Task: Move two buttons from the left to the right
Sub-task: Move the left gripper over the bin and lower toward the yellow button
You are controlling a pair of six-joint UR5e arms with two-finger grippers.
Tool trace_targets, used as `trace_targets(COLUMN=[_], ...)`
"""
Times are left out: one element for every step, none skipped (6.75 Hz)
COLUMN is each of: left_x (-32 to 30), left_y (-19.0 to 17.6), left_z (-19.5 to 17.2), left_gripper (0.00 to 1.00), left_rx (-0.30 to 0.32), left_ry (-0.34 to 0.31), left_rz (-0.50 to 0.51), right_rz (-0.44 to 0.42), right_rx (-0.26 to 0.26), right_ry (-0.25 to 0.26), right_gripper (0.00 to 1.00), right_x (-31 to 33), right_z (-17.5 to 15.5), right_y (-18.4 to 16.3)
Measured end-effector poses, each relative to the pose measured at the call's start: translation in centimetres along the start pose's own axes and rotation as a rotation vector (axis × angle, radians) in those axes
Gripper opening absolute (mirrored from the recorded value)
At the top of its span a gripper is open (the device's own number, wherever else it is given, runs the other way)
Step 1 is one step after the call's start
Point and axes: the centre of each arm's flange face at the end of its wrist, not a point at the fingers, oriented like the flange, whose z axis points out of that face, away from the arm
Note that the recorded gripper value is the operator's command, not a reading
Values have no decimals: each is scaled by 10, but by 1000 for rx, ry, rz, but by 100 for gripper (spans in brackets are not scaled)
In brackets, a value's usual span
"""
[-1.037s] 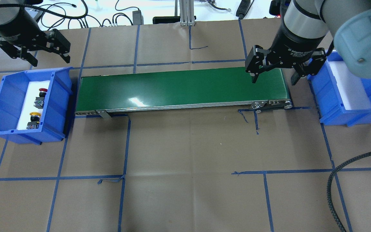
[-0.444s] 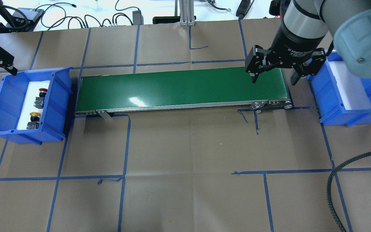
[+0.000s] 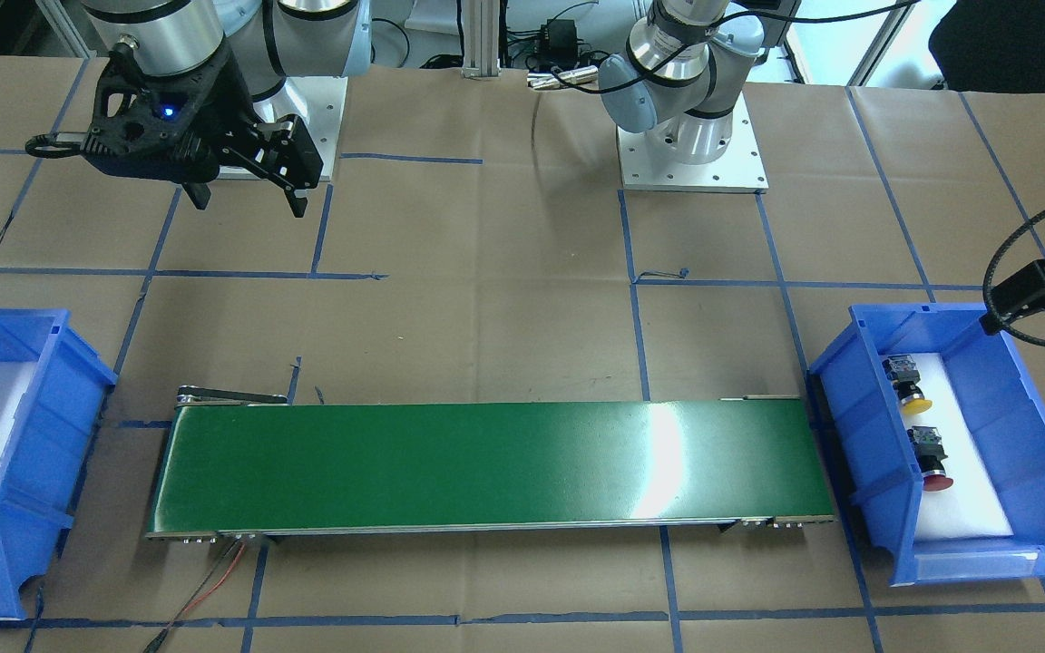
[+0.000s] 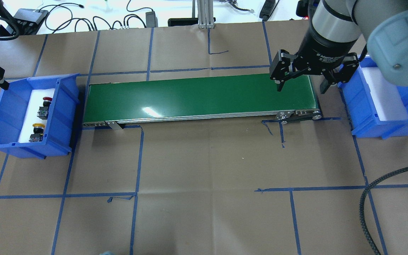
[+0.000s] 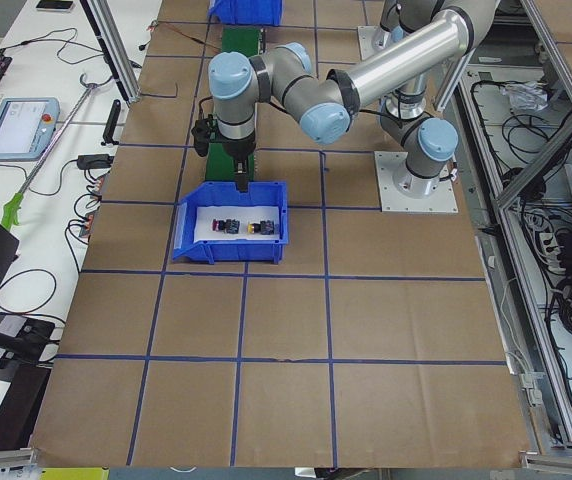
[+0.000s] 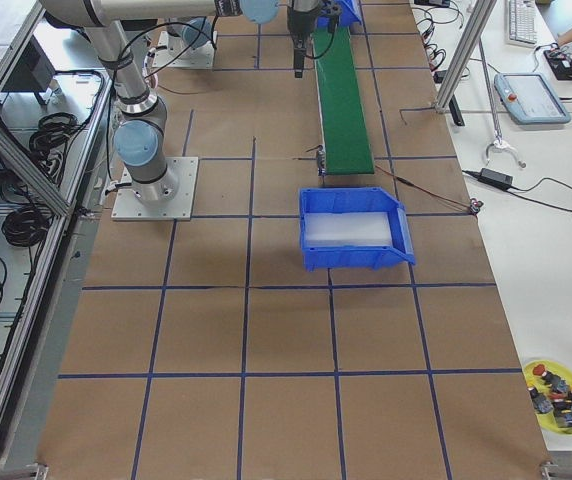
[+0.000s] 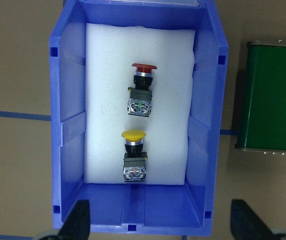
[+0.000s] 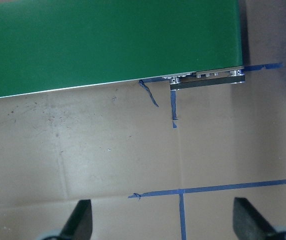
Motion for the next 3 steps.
trace_targets(left_x=[-8,-17,-21], left_y=[-4,-5,-2], left_z=[13,28,48], left_gripper=[99,99,99], left_rx=[-12,-22,-19], left_ry=[8,16,14], left_rz=[32,41,41], right_rz=[0,0,0], right_rx=[-1,-1,-1], right_ry=[0,0,0], right_gripper=[100,100,100], right_x=[0,0,0], right_z=[0,0,0], right_y=[0,0,0])
